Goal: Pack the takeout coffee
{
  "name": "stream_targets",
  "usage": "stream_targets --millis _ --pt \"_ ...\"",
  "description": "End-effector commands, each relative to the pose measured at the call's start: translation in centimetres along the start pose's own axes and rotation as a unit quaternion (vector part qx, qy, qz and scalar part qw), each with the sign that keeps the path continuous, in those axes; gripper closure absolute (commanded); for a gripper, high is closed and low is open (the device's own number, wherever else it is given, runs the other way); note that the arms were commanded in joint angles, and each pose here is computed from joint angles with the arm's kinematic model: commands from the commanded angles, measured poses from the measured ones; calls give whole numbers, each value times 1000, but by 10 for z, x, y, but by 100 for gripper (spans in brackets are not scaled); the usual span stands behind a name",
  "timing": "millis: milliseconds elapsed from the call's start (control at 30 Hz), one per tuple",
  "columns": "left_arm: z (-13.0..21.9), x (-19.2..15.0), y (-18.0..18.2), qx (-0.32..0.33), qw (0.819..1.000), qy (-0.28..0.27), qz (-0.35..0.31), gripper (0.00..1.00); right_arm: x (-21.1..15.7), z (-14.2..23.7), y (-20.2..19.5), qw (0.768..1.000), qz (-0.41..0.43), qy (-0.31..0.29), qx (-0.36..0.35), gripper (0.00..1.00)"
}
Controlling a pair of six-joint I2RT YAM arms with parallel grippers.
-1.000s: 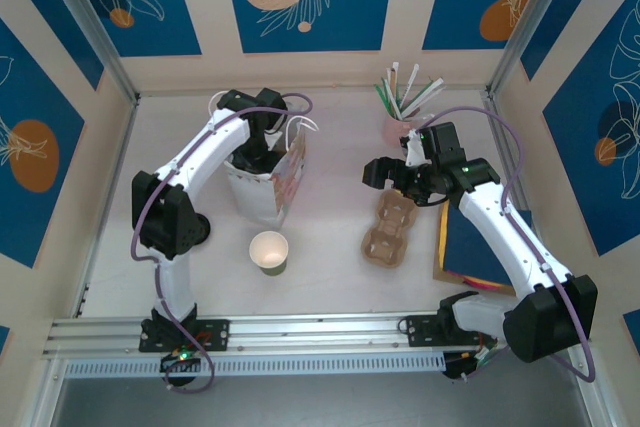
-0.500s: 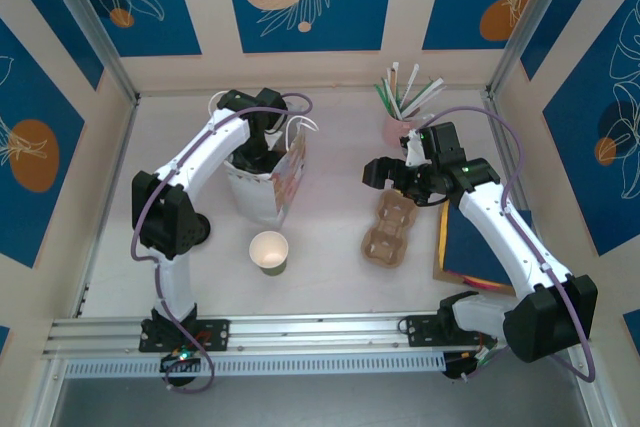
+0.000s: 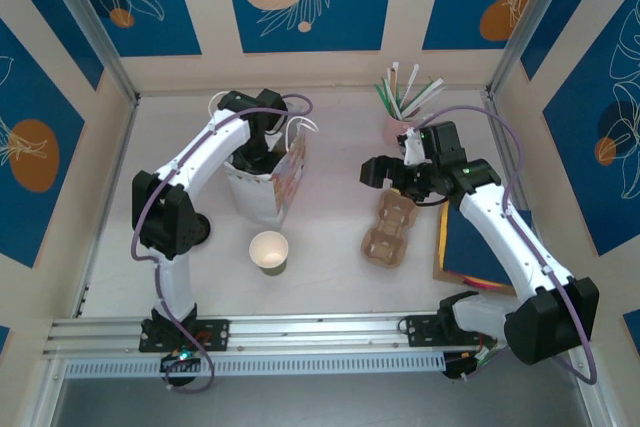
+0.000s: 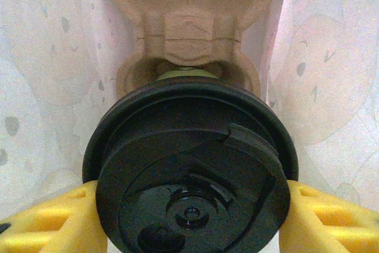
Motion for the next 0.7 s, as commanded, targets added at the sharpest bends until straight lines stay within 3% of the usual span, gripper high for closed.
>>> stream_targets --millis 0,667 --pt "9 -6 8 6 1000 -8 -1 46 -8 3 13 999 15 9 30 1" --pt "7 -5 7 4 1000 -10 1 46 -9 3 19 999 26 9 35 1"
Point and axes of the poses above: each hand's point on the last joint's axis, 136 mm out from that joint toward the fingers, its own z axis back along the fingers, its own y axis along the line the jaws close on, x = y × z, the point moved 1 cm from there along z, back along the fingers, and after that the axes turned 7 degrees about -z, right-handed, at the moved point
